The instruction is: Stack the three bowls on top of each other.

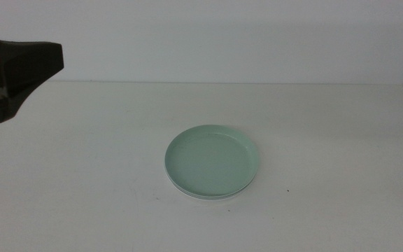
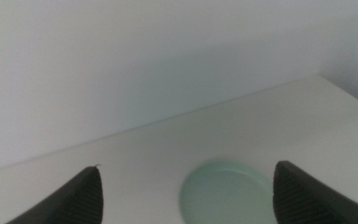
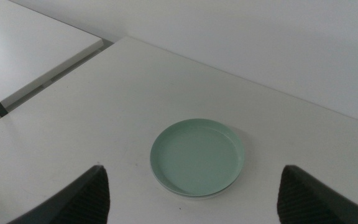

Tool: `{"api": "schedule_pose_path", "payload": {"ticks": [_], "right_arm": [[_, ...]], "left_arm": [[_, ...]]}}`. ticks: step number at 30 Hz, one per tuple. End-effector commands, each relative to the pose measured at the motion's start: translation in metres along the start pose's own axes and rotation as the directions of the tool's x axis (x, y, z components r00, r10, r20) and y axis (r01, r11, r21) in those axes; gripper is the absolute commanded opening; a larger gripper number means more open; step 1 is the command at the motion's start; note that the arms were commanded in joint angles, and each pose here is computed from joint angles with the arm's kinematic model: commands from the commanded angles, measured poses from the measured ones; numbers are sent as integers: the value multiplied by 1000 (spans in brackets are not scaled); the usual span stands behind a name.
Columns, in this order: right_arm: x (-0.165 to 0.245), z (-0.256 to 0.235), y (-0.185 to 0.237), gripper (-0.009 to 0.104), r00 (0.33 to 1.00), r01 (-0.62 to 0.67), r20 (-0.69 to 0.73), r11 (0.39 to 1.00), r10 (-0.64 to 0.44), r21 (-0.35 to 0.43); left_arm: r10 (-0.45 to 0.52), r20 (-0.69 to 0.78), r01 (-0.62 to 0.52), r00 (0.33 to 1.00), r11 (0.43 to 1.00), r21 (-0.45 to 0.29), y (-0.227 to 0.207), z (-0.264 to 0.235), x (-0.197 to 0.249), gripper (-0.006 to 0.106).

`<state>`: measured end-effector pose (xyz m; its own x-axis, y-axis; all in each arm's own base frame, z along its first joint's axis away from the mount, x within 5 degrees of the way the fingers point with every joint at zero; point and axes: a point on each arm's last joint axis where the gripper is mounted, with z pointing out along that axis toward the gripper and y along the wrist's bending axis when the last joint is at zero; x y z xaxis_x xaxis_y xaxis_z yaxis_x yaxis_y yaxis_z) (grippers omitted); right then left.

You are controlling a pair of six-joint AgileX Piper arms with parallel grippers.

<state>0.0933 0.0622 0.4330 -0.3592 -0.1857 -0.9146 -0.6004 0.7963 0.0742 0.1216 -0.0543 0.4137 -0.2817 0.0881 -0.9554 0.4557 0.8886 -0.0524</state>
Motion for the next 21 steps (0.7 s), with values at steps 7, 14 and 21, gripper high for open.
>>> {"api": "schedule_pose_path", "payload": {"ticks": [7, 14, 21], "right_arm": [[0, 0, 0, 84, 1000, -2, 5, 1000, 2, 2], [0, 0, 0, 84, 1000, -2, 5, 1000, 2, 2], [0, 0, 0, 84, 1000, -2, 5, 1000, 2, 2]], "left_arm": [[75, 212, -11, 974, 958, -288, 28, -17, 14, 94], [76, 103, -24, 992, 901, -434, 44, -22, 31, 94], [88, 97, -37, 991, 897, -441, 45, -22, 31, 94]]}}
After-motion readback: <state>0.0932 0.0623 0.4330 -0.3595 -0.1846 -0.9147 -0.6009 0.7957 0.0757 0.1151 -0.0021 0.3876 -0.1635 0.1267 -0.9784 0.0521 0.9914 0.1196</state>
